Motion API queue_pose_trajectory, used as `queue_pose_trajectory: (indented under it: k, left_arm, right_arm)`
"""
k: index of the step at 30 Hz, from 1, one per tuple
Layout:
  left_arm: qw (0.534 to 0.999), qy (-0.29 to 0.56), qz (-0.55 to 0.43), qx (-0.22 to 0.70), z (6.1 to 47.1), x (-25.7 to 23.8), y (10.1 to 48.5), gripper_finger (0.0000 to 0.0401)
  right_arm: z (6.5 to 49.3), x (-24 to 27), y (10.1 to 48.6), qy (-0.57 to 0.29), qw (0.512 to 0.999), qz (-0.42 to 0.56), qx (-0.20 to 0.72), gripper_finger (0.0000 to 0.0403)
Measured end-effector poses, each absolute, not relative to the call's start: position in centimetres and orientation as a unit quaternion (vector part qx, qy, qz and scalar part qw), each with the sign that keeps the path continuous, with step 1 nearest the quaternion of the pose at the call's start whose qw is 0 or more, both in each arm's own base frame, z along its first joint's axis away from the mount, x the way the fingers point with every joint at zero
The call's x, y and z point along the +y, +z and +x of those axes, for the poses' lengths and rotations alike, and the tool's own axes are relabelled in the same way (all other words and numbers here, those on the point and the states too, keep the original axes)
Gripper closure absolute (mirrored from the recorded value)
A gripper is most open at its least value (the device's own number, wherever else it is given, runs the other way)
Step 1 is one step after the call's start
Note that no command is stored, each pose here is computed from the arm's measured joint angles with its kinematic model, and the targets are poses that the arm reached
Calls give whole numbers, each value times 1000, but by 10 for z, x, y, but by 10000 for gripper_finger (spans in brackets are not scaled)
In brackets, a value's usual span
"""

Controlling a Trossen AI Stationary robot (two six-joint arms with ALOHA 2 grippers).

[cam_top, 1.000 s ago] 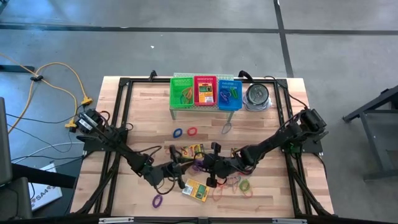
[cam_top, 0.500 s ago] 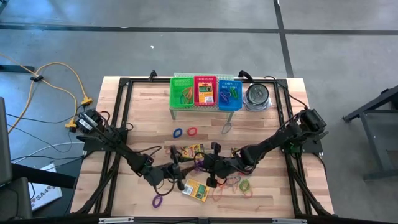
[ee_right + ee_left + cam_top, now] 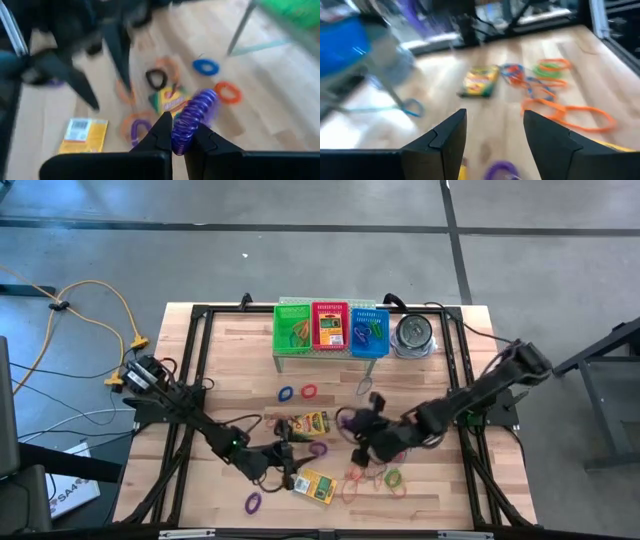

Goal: Pick & Place Office Desk Supplies
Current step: Put the top left violet spring keychain into the blue bin on the shelf

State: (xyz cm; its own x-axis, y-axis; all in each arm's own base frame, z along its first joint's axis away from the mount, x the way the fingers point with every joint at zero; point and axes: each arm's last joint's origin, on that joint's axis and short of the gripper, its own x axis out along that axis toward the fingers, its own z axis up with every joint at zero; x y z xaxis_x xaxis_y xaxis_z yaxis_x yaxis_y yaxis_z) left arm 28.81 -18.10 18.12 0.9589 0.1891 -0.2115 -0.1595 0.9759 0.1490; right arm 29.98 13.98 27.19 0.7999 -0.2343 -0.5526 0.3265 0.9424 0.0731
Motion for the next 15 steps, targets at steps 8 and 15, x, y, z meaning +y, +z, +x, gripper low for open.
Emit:
queue_pose_trajectory:
  k: [8,15]
  left_arm:
    - [988,40,-18,149,300,-164,175,211]
    - [986,14,-37,162,306,-155,174,211]
  right_arm:
    - [266,89,338,-177,959,110,193,392]
    - [247,22,346,-289,922,123,228,392]
